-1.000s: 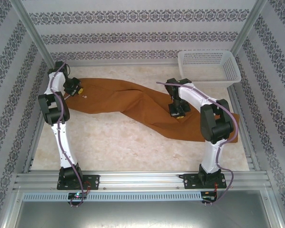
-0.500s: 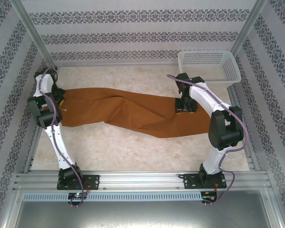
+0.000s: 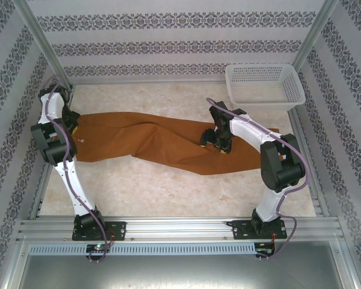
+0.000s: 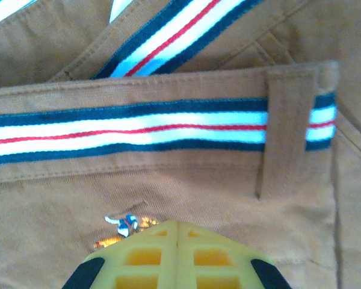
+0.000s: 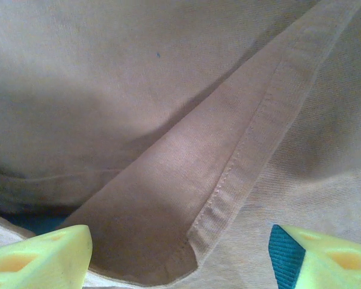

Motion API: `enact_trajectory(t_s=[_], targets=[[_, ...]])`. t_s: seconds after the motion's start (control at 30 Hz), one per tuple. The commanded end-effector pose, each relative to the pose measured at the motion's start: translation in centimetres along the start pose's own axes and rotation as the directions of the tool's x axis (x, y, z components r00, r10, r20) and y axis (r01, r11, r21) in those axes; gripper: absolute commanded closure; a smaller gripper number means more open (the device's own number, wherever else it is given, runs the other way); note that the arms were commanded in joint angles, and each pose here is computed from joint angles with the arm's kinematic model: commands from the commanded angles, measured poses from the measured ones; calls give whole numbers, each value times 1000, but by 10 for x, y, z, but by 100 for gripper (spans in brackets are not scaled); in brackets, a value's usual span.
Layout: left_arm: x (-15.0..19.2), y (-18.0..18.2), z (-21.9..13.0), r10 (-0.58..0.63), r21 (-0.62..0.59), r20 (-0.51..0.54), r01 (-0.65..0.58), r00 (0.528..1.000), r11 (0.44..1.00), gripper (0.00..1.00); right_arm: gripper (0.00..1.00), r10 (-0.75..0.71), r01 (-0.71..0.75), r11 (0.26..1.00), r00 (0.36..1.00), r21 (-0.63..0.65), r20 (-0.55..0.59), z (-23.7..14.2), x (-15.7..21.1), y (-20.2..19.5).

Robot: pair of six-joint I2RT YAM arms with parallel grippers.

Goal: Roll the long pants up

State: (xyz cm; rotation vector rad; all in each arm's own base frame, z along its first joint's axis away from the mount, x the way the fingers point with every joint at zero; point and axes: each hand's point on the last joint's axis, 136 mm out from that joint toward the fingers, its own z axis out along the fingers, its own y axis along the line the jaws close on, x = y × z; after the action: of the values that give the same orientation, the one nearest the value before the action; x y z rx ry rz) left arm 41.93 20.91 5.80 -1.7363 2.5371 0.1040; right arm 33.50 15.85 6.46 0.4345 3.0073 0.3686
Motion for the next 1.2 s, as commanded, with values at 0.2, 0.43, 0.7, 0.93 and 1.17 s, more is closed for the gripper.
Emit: enact_trajectory(t_s=[0.2, 0.43, 0.7, 0.93, 1.17], targets=[[4, 2, -6, -10, 37, -22, 11, 1000, 999, 100, 45, 65, -65, 998, 998, 9, 6, 21, -4, 5], [6, 1, -3, -7, 42, -31, 8, 999, 999, 100, 41, 43, -42, 998, 999, 48, -14, 31, -4, 6], [8, -1, -3, -8, 54, -41, 10, 999, 999, 100, 100, 17, -17, 997, 1000, 74, -3, 28, -7, 4], [9, -3, -5, -10, 65, -44, 12, 999, 998, 100, 100, -38, 34, 998, 997, 60, 72, -10, -42, 21], [9, -2, -7, -5, 66, -45, 8, 999, 998, 100, 32, -26, 20, 998, 996, 62, 83, -29, -47, 16]])
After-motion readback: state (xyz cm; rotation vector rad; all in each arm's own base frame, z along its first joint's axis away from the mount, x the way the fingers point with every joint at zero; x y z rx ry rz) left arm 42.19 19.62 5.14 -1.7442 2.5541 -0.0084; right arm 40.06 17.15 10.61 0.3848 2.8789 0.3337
